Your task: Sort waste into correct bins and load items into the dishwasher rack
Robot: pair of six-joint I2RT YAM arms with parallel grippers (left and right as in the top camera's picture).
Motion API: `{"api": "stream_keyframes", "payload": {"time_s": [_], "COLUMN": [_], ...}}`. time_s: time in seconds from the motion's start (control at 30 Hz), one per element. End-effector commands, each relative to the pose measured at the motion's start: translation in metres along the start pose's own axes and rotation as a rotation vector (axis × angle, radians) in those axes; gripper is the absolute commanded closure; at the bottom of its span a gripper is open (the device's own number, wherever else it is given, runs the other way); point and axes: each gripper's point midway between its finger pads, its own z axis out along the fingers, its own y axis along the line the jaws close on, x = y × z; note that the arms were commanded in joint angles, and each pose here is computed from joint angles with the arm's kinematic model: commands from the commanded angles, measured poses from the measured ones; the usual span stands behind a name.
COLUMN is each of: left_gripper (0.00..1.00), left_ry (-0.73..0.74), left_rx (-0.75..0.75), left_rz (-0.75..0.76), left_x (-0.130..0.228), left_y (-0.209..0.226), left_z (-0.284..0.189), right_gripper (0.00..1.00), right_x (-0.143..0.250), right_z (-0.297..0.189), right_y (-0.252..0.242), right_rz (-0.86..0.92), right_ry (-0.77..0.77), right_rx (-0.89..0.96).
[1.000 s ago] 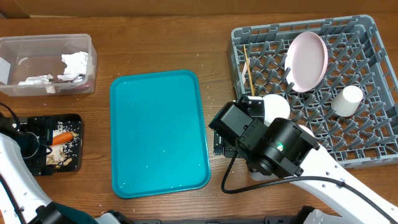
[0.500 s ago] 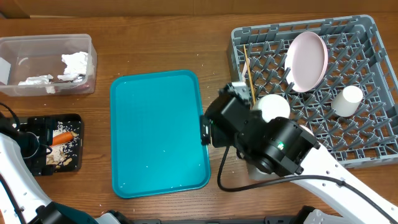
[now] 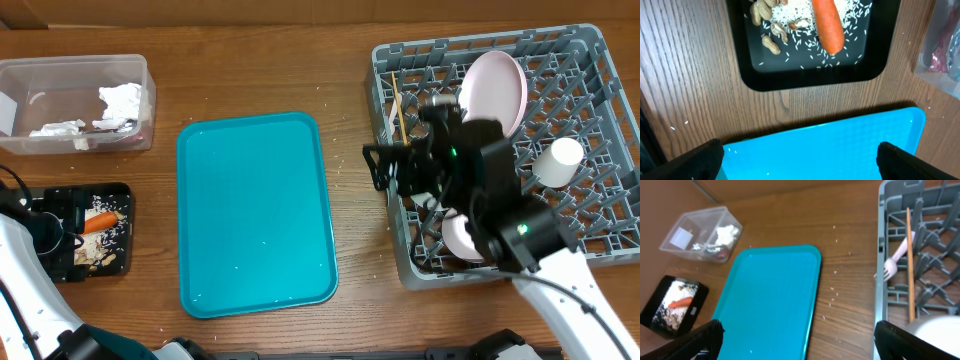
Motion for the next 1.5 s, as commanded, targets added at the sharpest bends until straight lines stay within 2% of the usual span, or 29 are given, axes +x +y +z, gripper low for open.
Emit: {"api": "stream_keyframes", "payload": {"time_s": [0.0, 0.17, 0.27, 0.43, 0.77, 1.07, 1.3, 1.47], "left_gripper": [0.00, 0.00, 0.00, 0.00, 0.00, 0.00, 0.00, 0.00], "left_ry": [-0.003, -0.003, -0.003, -0.003, -0.003, -0.003, -0.003, -0.003], "left_rx": [-0.010, -0.010, -0.010, -0.010, -0.010, -0.010, -0.010, -0.010], "left_rz": [-0.021, -0.021, -0.021, -0.021, -0.021, -0.022, -0.021, -0.021], "left_x": [-0.001, -0.001, -0.001, -0.001, -0.001, -0.001, -0.001, -0.001], "left_y": [0.003, 0.003, 0.003, 0.003, 0.003, 0.003, 0.003, 0.003], "left_z": [0.001, 0.001, 0.001, 0.001, 0.001, 0.001, 0.001, 0.001], "right_gripper": [0.00, 0.00, 0.00, 0.00, 0.00, 0.00, 0.00, 0.00], "right_x": [0.018, 0.043, 0.059, 0.080, 0.082, 0.082, 0.079, 0.078], "right_z": [-0.010, -0.024, -0.031, -0.044, -0.062, -0.077, -0.086, -0.090], "right_y": [-0.002, -0.024, -0.038, -0.071, -0.109, -0.124, -0.142, -0.150], "right_rz": [-0.036, -0.047, -0.038, -0.014, -0.009, -0.035, -0.022, -0.075], "right_ry": [-0.073, -0.221, -0.260, -0.353, -0.550, -0.694, -0.722, -0.725], "right_rx": [-0.080, -0.106, -0.111, -0.050, 0.116, 0.138, 0.208, 0.268]}}
